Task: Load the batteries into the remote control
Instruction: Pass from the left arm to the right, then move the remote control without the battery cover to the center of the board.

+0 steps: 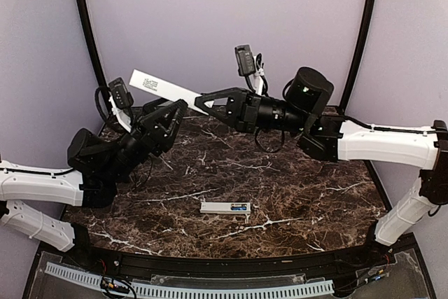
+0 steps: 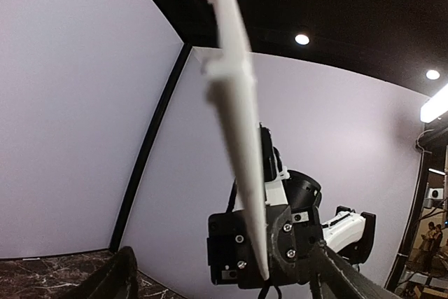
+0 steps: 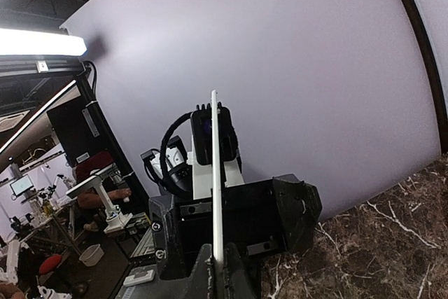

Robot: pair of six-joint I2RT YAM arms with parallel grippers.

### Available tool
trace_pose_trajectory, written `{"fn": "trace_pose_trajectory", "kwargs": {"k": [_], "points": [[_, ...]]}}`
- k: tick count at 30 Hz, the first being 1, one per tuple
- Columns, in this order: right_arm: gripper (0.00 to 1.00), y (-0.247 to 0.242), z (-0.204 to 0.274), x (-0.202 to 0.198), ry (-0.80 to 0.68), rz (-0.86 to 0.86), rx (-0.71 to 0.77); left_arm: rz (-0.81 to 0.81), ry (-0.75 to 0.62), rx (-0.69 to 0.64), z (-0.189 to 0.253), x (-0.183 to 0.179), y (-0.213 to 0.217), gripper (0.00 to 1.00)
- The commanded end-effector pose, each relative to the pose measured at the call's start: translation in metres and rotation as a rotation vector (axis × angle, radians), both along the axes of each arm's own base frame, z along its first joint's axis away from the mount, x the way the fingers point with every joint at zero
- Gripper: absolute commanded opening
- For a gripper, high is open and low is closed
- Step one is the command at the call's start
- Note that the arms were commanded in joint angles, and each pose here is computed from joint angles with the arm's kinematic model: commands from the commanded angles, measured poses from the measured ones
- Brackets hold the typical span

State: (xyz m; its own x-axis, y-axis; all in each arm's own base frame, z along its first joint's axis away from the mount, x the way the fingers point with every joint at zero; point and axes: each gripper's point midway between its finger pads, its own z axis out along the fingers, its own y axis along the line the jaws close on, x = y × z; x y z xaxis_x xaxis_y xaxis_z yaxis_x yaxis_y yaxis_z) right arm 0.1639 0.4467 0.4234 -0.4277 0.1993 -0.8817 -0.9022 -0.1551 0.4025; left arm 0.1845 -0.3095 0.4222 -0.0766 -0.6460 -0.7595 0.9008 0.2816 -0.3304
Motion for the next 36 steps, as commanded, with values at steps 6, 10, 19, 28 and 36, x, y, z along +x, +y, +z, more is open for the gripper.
{"fn": "trace_pose_trajectory", "kwargs": {"k": [6,10,19,28,36], "points": [[0.0,-0.059,-0.03,0.041,0.191,-0.135,-0.323,0.302,0.056,0.181,-0.045,0.017,0.056,0.99],[0.0,-0.085,-0.092,0.048,0.4,-0.096,-0.498,0.552,0.21,0.309,-0.081,0.041,0.097,0.99],[0.0,-0.103,-0.215,0.029,0.685,0.033,-0.706,0.665,0.406,0.655,-0.172,0.066,0.092,0.92],[0.0,-0.107,-0.279,0.024,0.798,0.153,-0.73,0.322,0.125,1.043,-0.236,0.043,0.016,0.95],[0.0,-0.107,-0.305,0.034,0.826,0.196,-0.711,-0.049,-0.027,1.276,-0.294,0.007,-0.029,0.98]]}}
